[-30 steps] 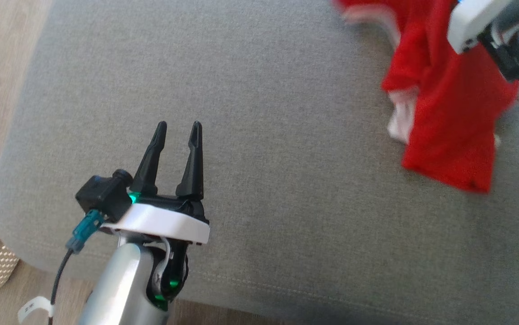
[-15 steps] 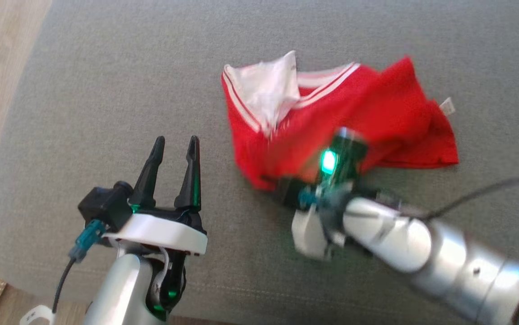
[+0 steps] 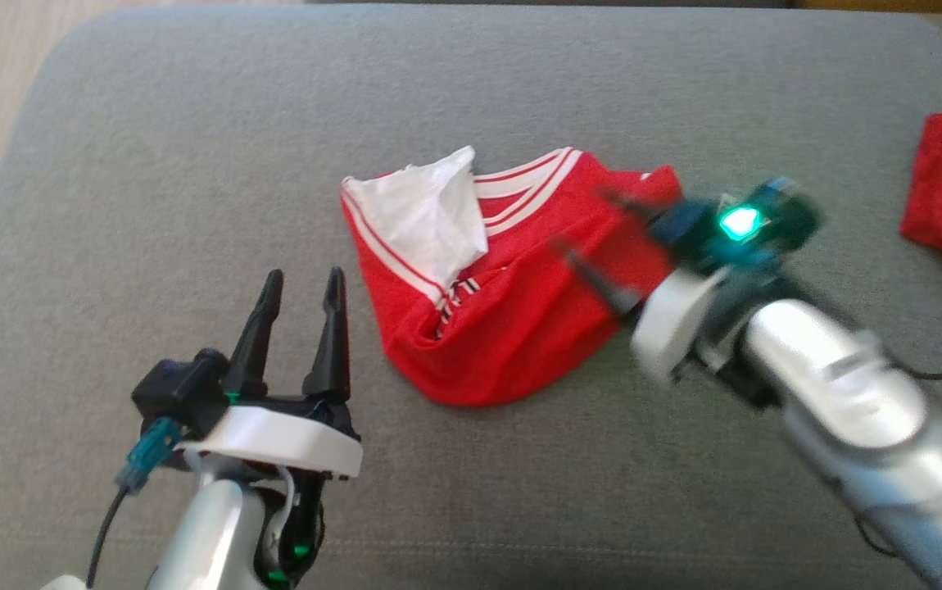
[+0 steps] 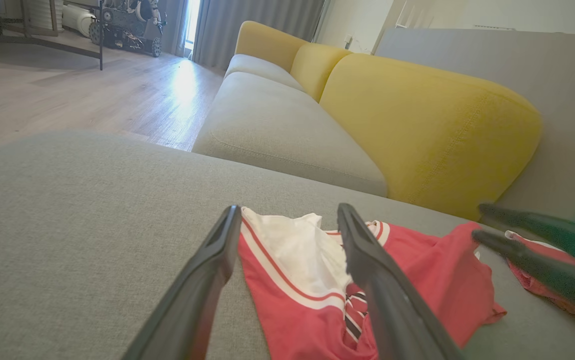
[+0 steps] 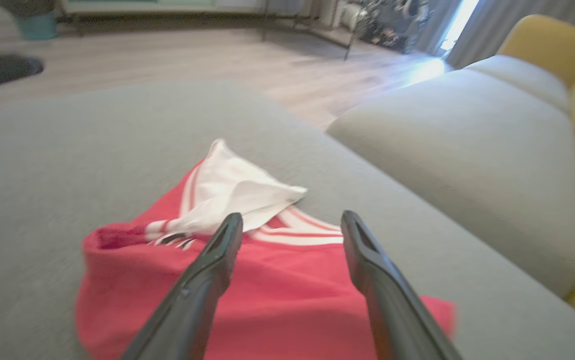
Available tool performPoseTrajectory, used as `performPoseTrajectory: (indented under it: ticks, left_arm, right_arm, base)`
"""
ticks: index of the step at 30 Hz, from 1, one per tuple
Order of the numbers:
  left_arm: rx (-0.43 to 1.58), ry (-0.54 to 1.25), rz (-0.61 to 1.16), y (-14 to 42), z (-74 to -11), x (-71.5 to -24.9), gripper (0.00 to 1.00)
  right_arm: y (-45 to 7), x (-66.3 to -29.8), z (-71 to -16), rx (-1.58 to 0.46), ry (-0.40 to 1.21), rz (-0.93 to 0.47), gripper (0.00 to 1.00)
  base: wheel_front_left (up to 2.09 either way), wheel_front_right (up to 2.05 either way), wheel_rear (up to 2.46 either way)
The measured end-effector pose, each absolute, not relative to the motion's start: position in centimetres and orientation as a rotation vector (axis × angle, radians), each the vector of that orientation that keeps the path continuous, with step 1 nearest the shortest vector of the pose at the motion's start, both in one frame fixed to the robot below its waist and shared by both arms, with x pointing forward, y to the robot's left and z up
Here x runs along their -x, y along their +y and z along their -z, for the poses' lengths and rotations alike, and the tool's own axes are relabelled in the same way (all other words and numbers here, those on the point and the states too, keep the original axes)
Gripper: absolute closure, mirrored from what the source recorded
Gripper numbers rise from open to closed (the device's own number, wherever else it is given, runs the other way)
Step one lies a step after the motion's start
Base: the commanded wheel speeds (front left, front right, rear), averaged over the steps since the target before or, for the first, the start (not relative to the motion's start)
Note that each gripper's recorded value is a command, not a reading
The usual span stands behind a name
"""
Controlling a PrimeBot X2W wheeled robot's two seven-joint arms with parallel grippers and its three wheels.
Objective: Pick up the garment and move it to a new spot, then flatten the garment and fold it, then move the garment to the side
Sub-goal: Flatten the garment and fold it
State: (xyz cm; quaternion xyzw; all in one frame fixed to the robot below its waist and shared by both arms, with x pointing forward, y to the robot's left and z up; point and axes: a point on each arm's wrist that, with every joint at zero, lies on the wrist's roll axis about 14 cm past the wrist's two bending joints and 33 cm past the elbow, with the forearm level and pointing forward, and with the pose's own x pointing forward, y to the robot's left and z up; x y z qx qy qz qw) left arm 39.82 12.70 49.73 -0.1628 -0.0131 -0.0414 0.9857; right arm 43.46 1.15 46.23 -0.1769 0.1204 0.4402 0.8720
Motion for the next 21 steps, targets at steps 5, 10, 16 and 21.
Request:
performPoseTrajectory:
  ticks: [5,10,16,21]
  left_arm:
    - [0.333,-0.045,0.106,12.0,-50.4,-39.9,0.0]
    - [0.339,-0.075,0.14,10.9,-51.5,-40.4,0.0]
    - [0.346,-0.072,0.162,10.2,-51.4,-40.9,0.0]
    - [0.341,-0.063,0.174,9.8,-51.1,-41.0,0.0]
  right_arm:
    - [-6.1,-46.7,-49.9,0.26,0.132,-0.624,0.0]
    - [-10.3,-44.2,-47.9,0.124,0.142,-0.425,0.0]
    - [-11.6,-42.0,-47.3,0.005,0.122,-0.293,0.0]
    - [-12.0,-42.0,-47.6,0.008,0.11,-0.268,0.0]
  base:
    - [0.0,0.0,0.0]
    - [0.0,0.0,0.0]
    - [0.0,0.0,0.0]
    - [0.0,0.0,0.0]
